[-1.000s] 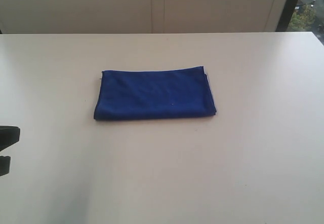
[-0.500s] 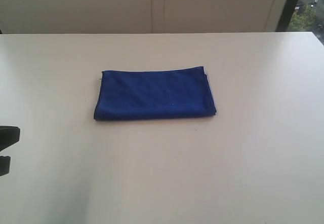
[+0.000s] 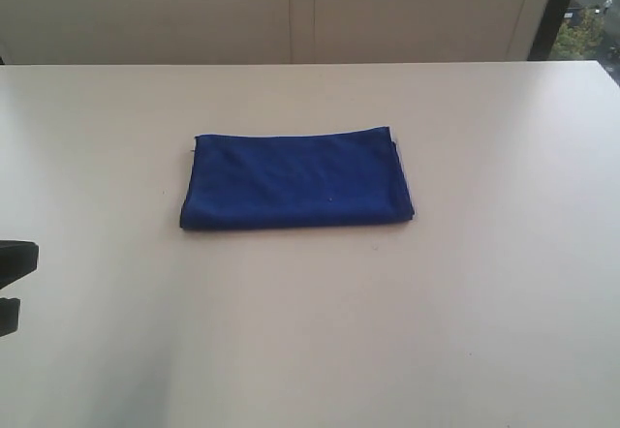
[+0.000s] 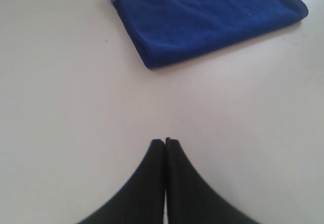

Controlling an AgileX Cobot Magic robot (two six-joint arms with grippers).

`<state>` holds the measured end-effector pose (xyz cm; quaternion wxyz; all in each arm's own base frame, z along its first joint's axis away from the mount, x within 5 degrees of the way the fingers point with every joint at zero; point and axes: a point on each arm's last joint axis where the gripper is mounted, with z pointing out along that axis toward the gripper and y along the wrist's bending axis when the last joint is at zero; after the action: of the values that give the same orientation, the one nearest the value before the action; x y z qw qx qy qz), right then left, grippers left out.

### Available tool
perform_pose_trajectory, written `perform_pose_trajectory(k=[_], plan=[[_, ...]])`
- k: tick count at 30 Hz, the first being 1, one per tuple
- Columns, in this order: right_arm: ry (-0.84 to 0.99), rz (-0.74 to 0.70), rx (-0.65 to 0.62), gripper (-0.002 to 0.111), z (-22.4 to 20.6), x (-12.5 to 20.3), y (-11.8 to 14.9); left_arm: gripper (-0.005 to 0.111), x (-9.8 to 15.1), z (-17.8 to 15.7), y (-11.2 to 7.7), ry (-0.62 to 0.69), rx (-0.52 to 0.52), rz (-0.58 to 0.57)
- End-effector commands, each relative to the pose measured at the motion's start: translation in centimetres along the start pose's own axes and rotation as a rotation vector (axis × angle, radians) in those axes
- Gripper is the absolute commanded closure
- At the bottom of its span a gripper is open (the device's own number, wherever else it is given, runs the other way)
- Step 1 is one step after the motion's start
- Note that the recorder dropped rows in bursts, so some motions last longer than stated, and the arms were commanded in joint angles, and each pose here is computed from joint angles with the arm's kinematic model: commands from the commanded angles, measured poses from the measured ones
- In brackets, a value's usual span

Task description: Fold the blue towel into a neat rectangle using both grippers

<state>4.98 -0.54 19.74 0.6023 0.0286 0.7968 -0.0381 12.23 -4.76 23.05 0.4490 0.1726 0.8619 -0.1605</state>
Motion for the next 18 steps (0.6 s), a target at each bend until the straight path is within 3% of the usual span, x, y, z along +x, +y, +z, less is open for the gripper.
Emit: perform_pose_trajectory(k=[1,18], plan=[[-0.012,-0.012,-0.01,0.108,0.2,0.5,0.1,0.107,0.1,-0.1,-0.1,-0.006,0.007,-0.013],[-0.011,-0.02,-0.044,0.108,0.7,1.4,0.3,0.107,0.1,-0.1,-0.1,-0.006,0.007,-0.013]])
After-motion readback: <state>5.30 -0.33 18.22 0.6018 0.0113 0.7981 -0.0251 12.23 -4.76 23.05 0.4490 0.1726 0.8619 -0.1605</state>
